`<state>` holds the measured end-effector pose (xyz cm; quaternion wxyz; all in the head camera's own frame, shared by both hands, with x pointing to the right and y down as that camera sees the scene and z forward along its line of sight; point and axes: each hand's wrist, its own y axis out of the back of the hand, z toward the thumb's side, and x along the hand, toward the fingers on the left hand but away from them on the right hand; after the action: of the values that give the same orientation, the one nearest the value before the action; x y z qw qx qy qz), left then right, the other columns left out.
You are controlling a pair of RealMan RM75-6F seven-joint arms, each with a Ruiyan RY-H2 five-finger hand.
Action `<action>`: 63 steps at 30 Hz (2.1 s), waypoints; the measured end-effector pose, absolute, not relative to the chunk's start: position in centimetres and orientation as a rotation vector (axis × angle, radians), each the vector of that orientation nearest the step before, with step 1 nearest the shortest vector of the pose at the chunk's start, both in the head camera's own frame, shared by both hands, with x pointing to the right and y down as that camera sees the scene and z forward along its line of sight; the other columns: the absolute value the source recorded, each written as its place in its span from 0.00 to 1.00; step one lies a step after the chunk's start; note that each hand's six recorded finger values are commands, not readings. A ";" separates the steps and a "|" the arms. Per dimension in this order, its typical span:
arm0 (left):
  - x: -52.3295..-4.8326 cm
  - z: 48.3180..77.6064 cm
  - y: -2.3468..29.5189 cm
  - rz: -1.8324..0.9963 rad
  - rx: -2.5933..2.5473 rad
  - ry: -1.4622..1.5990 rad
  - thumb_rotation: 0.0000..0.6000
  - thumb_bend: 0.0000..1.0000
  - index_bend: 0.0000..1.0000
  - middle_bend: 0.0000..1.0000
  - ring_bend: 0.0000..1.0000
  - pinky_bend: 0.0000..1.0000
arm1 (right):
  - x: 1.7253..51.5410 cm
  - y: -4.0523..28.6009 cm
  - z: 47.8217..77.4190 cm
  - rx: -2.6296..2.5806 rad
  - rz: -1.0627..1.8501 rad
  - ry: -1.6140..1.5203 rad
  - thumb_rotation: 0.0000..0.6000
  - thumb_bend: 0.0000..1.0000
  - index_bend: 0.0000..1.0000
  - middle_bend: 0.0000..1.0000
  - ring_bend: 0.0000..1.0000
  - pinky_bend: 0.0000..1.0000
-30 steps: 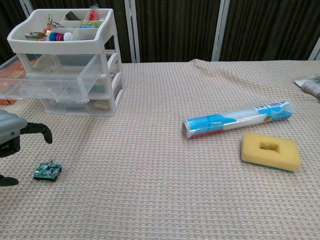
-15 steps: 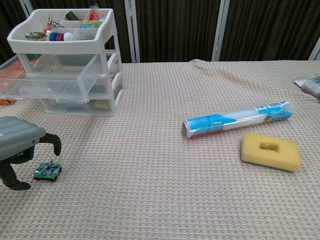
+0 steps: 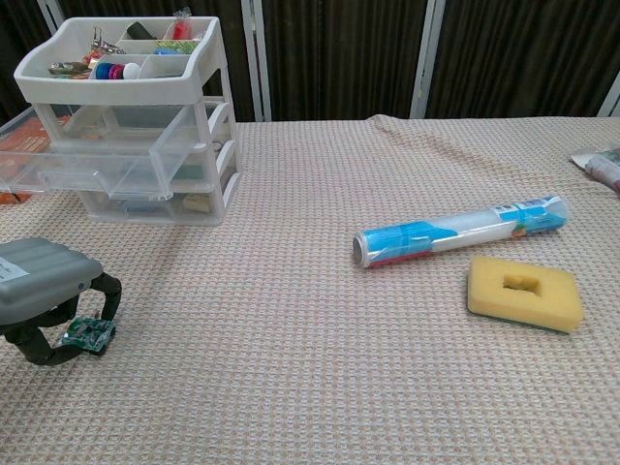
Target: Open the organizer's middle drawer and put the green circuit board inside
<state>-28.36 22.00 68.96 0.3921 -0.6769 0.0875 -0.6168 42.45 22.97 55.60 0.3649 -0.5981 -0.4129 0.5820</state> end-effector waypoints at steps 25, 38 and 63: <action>-25.3 60.7 19.1 -1.291 -1.751 0.414 1.00 0.51 0.64 1.00 0.85 0.70 | 42.4 23.0 55.7 -1.539 1.500 -1.062 1.00 0.00 0.11 0.00 0.00 0.00; -24.6 52.9 10.4 -1.189 -1.561 0.561 1.00 0.51 0.63 1.00 0.85 0.70 | 42.4 23.0 55.8 -1.542 1.502 -1.061 1.00 0.00 0.11 0.00 0.00 0.00; -29.8 58.7 6.2 -1.428 -1.478 0.532 1.00 0.18 0.37 0.97 0.82 0.69 | 42.3 23.1 55.8 -1.548 1.506 -1.060 1.00 0.00 0.11 0.00 0.00 0.00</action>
<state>-29.76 6.19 58.69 0.4876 -0.6078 0.2189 -0.5873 42.34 23.06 55.80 0.3598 -0.6004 -0.4109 0.5841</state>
